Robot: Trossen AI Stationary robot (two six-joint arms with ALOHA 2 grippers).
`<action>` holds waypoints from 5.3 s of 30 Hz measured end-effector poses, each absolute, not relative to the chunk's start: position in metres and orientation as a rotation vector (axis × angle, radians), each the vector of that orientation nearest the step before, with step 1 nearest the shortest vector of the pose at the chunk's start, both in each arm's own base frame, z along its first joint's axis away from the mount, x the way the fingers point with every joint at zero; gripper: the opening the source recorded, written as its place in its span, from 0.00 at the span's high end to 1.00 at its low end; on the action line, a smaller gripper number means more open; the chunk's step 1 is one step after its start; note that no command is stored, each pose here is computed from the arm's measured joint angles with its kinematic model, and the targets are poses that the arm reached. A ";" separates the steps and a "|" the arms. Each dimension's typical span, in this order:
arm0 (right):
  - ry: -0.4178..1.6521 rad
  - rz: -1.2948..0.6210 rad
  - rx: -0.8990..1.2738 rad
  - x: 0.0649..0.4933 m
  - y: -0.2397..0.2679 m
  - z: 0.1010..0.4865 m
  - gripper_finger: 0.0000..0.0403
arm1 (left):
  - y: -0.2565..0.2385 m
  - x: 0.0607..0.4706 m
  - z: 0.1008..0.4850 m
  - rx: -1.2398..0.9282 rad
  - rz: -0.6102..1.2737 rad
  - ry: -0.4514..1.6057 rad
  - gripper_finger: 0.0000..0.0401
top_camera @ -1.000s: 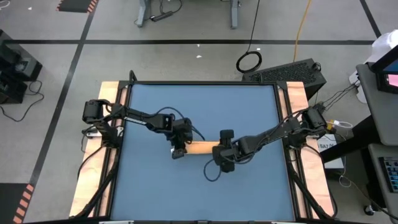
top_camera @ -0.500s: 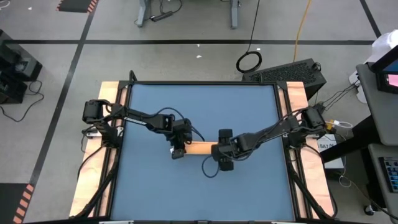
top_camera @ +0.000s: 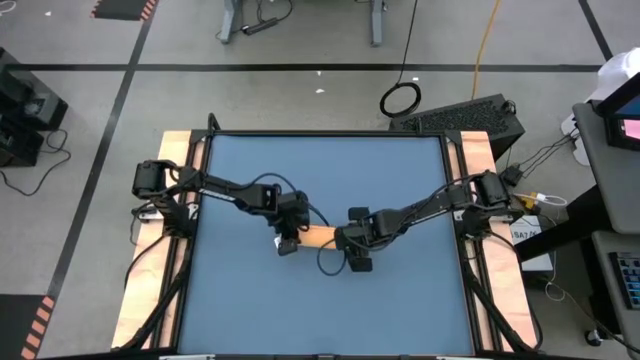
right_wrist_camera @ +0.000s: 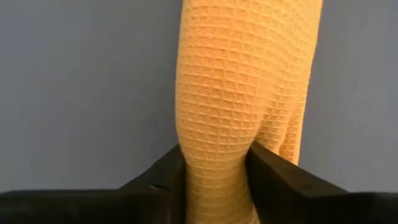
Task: Roll towel
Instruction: Roll the yellow towel
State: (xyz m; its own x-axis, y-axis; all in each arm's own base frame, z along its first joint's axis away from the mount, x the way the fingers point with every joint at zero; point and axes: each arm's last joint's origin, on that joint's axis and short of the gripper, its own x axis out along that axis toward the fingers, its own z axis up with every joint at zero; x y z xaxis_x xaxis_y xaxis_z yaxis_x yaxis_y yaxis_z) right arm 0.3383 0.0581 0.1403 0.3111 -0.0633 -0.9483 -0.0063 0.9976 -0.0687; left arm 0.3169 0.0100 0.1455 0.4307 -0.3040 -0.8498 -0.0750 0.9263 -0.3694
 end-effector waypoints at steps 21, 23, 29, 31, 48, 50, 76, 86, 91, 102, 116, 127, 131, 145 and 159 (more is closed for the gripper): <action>1.224 0.284 0.329 0.343 -0.015 0.143 0.87 | -0.001 0.291 0.209 -0.210 -0.042 0.982 0.28; 1.224 0.286 0.342 0.343 -0.017 0.143 0.87 | -0.011 0.294 0.213 -0.168 -0.034 0.939 0.28; 1.219 0.307 0.356 0.342 -0.023 0.142 0.87 | -0.044 0.297 0.196 0.065 -0.012 0.974 0.42; 1.220 0.327 0.363 0.342 -0.024 0.140 0.87 | -0.050 0.299 0.191 0.102 0.012 0.977 0.48; 1.233 0.330 0.360 0.343 -0.025 0.135 0.87 | -0.074 0.297 0.178 0.148 0.138 0.992 0.30; 1.233 0.329 0.358 0.343 -0.025 0.135 0.87 | -0.073 0.296 0.173 0.158 0.140 1.029 0.26; 1.250 0.350 0.269 0.333 -0.025 0.150 0.73 | -0.016 0.310 0.158 -0.102 -0.021 1.122 0.89; 1.154 0.344 0.127 0.322 -0.016 0.191 0.58 | -0.007 0.310 0.157 -0.211 -0.101 1.131 0.90; 1.031 0.349 0.123 0.322 -0.002 0.207 0.59 | -0.007 0.310 0.157 -0.244 -0.084 1.134 0.90; 0.524 0.115 0.082 0.307 0.035 0.165 0.82 | -0.009 0.312 0.151 -0.293 -0.112 1.152 0.89; 0.412 0.112 0.016 0.294 0.042 0.134 0.99 | -0.007 0.317 0.143 -0.320 -0.106 1.148 0.89; 0.390 0.053 0.071 0.307 0.028 0.093 1.00 | -0.002 0.317 0.143 -0.339 -0.104 1.145 0.89; 0.402 0.036 0.110 0.308 0.026 0.082 1.00 | -0.001 0.317 0.143 -0.349 -0.074 1.144 0.85; 0.408 0.009 0.161 0.309 0.021 0.074 1.00 | 0.004 0.286 0.209 -0.155 0.007 1.007 0.35; 0.411 0.004 0.177 0.309 0.020 0.074 1.00 | -0.040 0.314 0.171 -0.013 -0.015 0.402 0.49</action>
State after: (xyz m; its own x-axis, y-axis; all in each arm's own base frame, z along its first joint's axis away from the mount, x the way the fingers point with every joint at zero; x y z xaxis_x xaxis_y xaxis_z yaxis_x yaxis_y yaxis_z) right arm 0.3088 0.0201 0.0737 0.9170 0.0399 -0.3970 0.0315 0.9847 0.1716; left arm 0.3138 -0.0400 0.1708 0.9204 -0.0175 -0.3907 0.0122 0.9998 -0.0161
